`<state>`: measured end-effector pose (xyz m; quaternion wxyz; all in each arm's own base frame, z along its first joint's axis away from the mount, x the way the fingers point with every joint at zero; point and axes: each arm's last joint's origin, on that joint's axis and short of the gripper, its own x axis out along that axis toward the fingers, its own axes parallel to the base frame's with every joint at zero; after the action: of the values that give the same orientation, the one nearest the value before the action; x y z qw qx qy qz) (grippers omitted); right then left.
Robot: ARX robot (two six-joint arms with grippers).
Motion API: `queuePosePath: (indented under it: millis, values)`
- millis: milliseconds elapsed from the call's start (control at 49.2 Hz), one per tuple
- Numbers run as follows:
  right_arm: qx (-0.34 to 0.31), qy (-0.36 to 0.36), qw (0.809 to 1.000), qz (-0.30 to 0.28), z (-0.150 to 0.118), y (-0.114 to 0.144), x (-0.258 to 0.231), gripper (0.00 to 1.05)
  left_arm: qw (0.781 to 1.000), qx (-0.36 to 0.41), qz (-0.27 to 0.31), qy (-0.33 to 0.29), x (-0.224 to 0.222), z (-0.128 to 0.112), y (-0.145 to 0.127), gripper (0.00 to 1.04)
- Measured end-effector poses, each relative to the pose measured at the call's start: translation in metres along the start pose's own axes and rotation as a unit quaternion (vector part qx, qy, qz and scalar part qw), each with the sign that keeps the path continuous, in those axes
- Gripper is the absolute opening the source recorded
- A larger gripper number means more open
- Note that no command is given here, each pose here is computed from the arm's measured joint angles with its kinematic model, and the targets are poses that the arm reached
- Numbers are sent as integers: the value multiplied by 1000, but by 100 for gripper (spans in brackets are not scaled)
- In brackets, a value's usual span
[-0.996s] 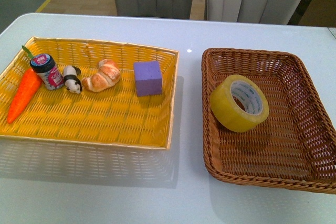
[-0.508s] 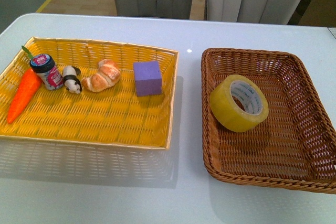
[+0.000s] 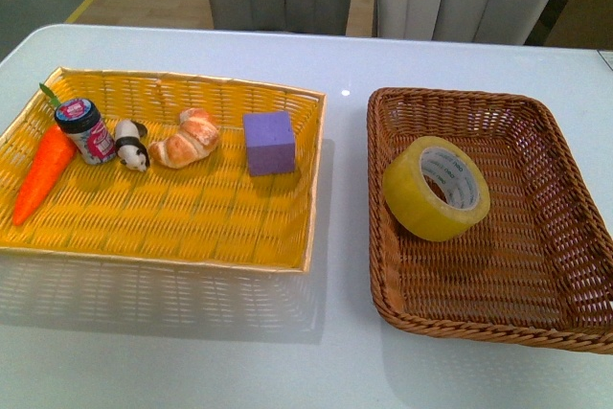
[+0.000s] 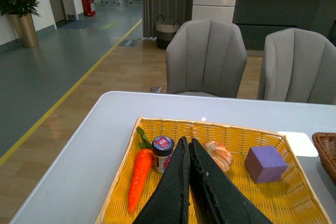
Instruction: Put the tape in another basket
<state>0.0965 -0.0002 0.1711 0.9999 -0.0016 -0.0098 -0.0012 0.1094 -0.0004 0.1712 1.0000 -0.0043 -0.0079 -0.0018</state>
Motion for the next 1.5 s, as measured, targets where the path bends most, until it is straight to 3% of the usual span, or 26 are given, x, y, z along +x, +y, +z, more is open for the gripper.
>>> queuePosePath:
  millis: [366, 569, 854, 1504]
  values:
    - [0, 0, 1000, 0, 0, 0, 0, 96, 1000, 0, 0, 9, -12, -4, 0, 2]
    - [0, 0, 1000, 0, 0, 0, 0, 96, 1000, 0, 0, 8, -12, -4, 0, 37]
    - [0, 0, 1000, 0, 0, 0, 0, 96, 1000, 0, 0, 8, -12, -4, 0, 97]
    - [0, 0, 1000, 0, 0, 0, 0, 96, 1000, 1, 0, 8, -12, -4, 0, 96]
